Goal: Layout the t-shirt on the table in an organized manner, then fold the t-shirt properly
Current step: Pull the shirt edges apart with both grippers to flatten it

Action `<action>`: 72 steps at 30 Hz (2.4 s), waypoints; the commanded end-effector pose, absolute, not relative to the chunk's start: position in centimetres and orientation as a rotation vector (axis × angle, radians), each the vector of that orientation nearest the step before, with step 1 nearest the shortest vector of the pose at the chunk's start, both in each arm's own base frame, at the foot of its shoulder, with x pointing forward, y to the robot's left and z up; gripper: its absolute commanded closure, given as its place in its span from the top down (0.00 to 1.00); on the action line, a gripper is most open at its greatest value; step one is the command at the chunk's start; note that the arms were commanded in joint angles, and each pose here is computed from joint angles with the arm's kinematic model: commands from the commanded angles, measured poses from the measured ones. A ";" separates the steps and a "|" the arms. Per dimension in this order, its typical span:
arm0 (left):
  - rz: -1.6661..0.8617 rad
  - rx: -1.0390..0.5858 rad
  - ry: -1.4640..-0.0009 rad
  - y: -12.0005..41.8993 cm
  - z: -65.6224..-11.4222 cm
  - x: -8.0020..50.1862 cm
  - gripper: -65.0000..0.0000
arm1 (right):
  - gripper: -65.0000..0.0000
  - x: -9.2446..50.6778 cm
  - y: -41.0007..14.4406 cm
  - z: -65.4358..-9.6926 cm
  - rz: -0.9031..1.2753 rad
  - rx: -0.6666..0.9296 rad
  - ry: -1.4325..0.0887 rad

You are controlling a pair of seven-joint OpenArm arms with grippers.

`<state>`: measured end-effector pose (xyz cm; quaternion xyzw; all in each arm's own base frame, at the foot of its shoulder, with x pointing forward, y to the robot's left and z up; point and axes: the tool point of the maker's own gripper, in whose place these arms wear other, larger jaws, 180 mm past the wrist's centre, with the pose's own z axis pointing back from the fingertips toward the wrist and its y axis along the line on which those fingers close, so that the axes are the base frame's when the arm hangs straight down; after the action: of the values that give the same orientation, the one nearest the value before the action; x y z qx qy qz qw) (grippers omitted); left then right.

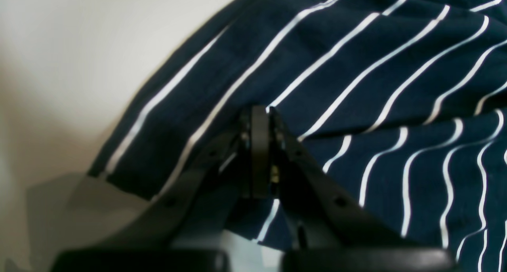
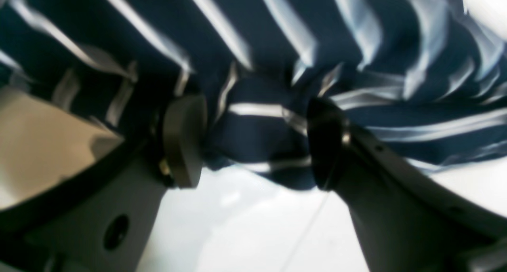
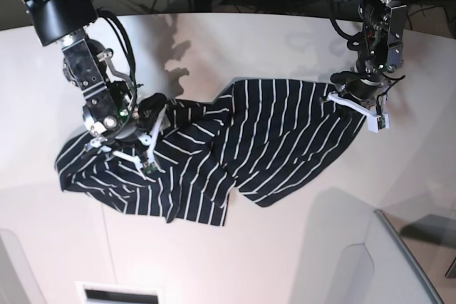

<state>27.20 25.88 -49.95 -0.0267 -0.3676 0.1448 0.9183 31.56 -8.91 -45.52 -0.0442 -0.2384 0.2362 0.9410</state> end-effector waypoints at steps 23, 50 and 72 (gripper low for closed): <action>0.292 0.001 -0.598 27.1 -52.0 24.0 0.00 | 0.56 31.2 -15.8 -39.3 0.270 -0.150 -0.615; 0.254 0.105 -0.581 32.4 -51.0 22.5 0.00 | 0.50 31.2 -25.0 -49.7 0.171 -0.215 -0.434; 0.249 0.105 -0.585 32.4 -50.8 22.5 0.00 | 0.50 31.7 -23.8 -34.0 0.059 -0.319 -0.787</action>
<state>24.90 31.87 -49.38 0.0373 -0.3413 0.1217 0.9313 31.23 -22.93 -35.01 -0.1389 -0.3686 0.0330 0.9186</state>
